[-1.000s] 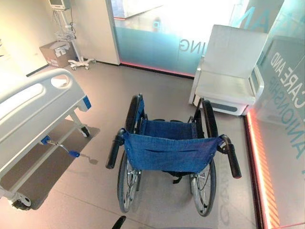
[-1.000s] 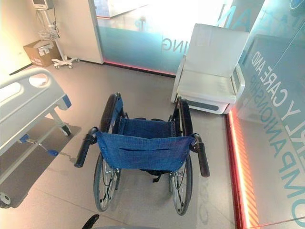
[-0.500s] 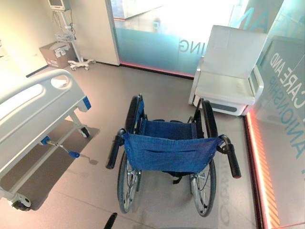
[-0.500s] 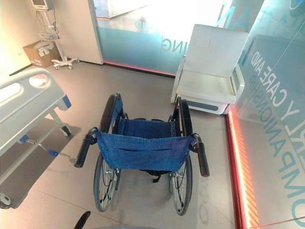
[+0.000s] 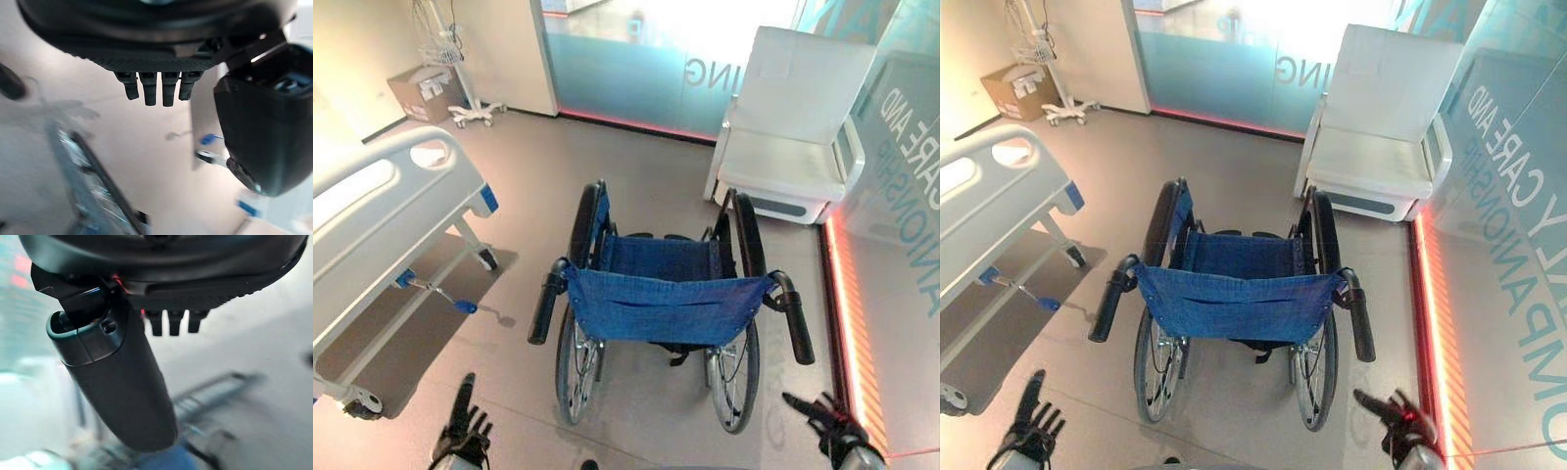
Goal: Push the wheelchair next to the bed
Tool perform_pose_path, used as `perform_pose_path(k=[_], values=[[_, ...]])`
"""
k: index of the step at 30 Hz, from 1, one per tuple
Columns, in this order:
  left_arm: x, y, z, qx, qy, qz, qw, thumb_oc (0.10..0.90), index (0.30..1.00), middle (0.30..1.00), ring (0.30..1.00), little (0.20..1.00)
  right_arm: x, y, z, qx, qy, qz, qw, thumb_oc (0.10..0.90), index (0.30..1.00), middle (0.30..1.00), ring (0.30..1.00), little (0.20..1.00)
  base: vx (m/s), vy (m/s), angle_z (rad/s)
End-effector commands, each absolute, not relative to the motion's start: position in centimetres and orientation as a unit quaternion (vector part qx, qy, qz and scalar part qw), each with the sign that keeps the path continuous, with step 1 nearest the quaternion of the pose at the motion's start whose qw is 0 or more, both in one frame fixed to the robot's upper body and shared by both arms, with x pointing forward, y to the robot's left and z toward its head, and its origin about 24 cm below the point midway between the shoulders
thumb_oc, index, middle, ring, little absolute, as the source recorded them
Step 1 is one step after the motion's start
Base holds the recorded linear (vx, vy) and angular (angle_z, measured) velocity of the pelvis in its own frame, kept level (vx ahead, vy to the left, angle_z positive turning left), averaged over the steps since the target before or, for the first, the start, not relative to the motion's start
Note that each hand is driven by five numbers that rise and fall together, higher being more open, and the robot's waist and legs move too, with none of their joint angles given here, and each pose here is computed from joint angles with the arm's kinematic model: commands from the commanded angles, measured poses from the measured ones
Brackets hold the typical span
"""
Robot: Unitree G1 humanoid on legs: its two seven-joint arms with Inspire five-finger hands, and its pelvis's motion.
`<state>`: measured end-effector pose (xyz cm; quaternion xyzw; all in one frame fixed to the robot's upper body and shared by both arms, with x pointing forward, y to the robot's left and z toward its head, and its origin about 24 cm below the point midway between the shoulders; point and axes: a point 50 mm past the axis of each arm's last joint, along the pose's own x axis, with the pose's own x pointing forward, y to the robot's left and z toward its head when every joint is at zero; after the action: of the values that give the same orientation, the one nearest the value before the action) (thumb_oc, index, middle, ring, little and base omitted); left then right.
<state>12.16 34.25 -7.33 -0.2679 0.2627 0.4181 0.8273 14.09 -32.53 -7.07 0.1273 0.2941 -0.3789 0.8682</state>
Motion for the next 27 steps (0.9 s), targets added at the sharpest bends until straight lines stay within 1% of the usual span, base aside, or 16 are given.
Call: perform_pose_path(k=[1, 3, 4, 5, 6, 8, 10, 11, 13, 15, 17, 19, 21, 23, 25, 27], values=[[15.9, 37.1, -2.7, -0.250, 0.147, 0.402, 0.868, 0.800, 0.900, 0.900, 0.900, 0.900, 16.7, -37.6, -0.5, 0.083, 0.127, -0.480, 0.864, 0.800, 0.900, 0.900, 0.900, 0.900, 0.00, 0.042, 0.01], [18.1, 37.4, 1.6, -0.245, 0.071, 0.345, 0.903, 0.800, 0.900, 0.900, 0.900, 0.900, 18.0, -38.2, 3.7, 0.055, 0.038, -0.495, 0.866, 0.800, 0.900, 0.900, 0.900, 0.900, 0.00, 0.049, 0.00], [18.3, 37.3, 2.0, -0.244, 0.065, 0.340, 0.906, 0.800, 0.900, 0.900, 0.900, 0.900, 18.1, -38.2, 4.1, 0.052, 0.031, -0.496, 0.866, 0.800, 0.900, 0.900, 0.900, 0.900, 0.00, 0.044, 0.00], [19.3, 37.1, 4.0, -0.234, 0.038, 0.302, 0.923, 0.800, 0.900, 0.900, 0.900, 0.900, 18.7, -38.3, 6.1, 0.042, -0.012, -0.503, 0.863, 0.800, 0.900, 0.900, 0.900, 0.900, 0.00, 0.000, 0.00], [19.3, 37.0, 4.1, -0.233, 0.036, 0.299, 0.925, 0.800, 0.900, 0.900, 0.900, 0.900, 18.7, -38.3, 6.2, 0.042, -0.014, -0.504, 0.863, 0.800, 0.900, 0.900, 0.900, 0.900, 0.00, 0.035, 0.00], [20.4, 36.6, 6.6, -0.204, 0.005, 0.258, 0.944, 0.800, 0.900, 0.900, 0.900, 0.900, 19.2, -38.3, 8.6, 0.022, -0.055, -0.517, 0.854, 0.800, 0.900, 0.900, 0.900, 0.900, 0.00, 0.000, 0.00], [20.8, 36.3, 7.9, -0.206, -0.012, 0.234, 0.950, 0.800, 0.900, 0.900, 0.900, 0.900, 19.4, -38.3, 9.8, 0.016, -0.073, -0.523, 0.849, 0.800, 0.900, 0.900, 0.900, 0.900, 0.00, 0.000, 0.00], [21.4, 35.6, 9.1, -0.218, -0.027, 0.197, 0.956, 0.800, 0.900, 0.900, 0.900, 0.900, 19.6, -38.1, 11.0, 0.018, -0.095, -0.521, 0.848, 0.800, 0.900, 0.900, 0.900, 0.900, 0.00, 0.000, 0.00], [21.8, 34.8, 9.9, -0.219, -0.034, 0.159, 0.962, 0.800, 0.900, 0.900, 0.900, 0.900, 20.0, -37.7, 11.9, 0.018, -0.110, -0.504, 0.857, 0.800, 0.900, 0.900, 0.900, 0.900, 0.00, 0.000, 0.00], [22.0, 33.4, 11.3, -0.211, -0.047, 0.098, 0.972, 0.800, 0.900, 0.900, 0.900, 0.900, 20.5, -36.8, 13.5, -0.005, -0.138, -0.471, 0.871, 0.800, 0.900, 0.900, 0.900, 0.900, 0.00, 0.000, 0.00], [22.0, 31.9, 12.4, -0.202, -0.046, 0.015, 0.978, 0.800, 0.900, 0.900, 0.900, 0.900, 21.1, -35.4, 15.1, -0.016, -0.158, -0.405, 0.900, 0.800, 0.900, 0.900, 0.900, 0.900, 0.00, 0.000, 0.00], [21.9, 31.6, 12.6, -0.196, -0.038, -0.007, 0.980, 0.800, 0.900, 0.900, 0.900, 0.900, 21.4, -35.0, 15.4, -0.011, -0.158, -0.376, 0.913, 0.800, 0.900, 0.900, 0.900, 0.900, 0.00, 0.000, 0.00], [21.7, 31.8, 12.8, -0.124, -0.007, -0.020, 0.992, 0.800, 0.900, 0.900, 0.900, 0.900, 21.8, -34.3, 16.3, -0.005, -0.155, -0.320, 0.935, 0.800, 0.900, 0.900, 0.900, 0.900, -0.01, -0.003, -0.02], [21.4, 32.4, 13.1, -0.075, 0.018, -0.025, 0.997, 0.800, 0.900, 0.900, 0.900, 0.900, 21.9, -34.2, 16.9, 0.001, -0.151, -0.289, 0.945, 0.800, 0.900, 0.900, 0.900, 0.900, -0.01, -0.007, -0.07], [20.7, 33.9, 14.6, -0.020, 0.043, -0.016, 0.999, 0.800, 0.900, 0.900, 0.900, 0.900, 21.5, -34.5, 18.4, 0.004, -0.153, -0.251, 0.956, 0.800, 0.900, 0.900, 0.900, 0.900, -0.01, 0.000, -0.04], [20.4, 34.5, 15.5, -0.009, 0.043, -0.011, 0.999, 0.800, 0.900, 0.900, 0.900, 0.900, 21.2, -34.7, 19.3, 0.010, -0.159, -0.239, 0.958, 0.800, 0.900, 0.900, 0.900, 0.900, 0.00, 0.003, -0.02]])
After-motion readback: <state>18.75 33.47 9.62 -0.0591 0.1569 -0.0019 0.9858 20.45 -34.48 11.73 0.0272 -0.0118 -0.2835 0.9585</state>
